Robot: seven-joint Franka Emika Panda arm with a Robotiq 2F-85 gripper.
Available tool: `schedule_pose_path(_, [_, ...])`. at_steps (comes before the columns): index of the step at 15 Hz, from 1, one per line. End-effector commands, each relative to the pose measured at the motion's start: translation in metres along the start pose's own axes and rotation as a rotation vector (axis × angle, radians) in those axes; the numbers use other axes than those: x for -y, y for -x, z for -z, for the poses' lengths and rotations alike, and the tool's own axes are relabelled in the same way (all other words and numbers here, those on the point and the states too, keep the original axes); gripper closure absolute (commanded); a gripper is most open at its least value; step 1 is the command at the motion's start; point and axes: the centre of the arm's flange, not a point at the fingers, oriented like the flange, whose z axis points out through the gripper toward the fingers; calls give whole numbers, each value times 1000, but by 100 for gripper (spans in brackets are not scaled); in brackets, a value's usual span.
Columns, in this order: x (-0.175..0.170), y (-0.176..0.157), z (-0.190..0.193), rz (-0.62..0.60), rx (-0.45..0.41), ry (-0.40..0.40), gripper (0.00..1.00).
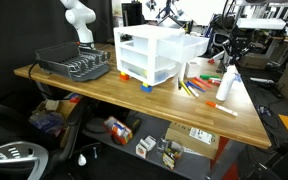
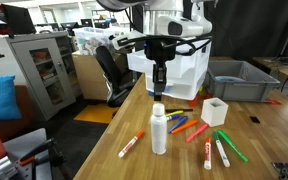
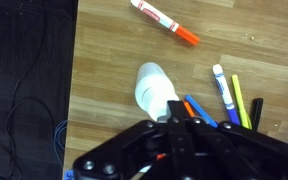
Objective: Pick up the white lid and place it on top of the white bottle.
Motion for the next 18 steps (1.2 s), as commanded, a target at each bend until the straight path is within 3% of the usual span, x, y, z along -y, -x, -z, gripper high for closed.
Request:
schedule_pose_path(1, [-2, -1, -4, 3, -16, 8, 100])
schedule_pose_path(18, [-15, -9, -15, -13, -32, 26, 100])
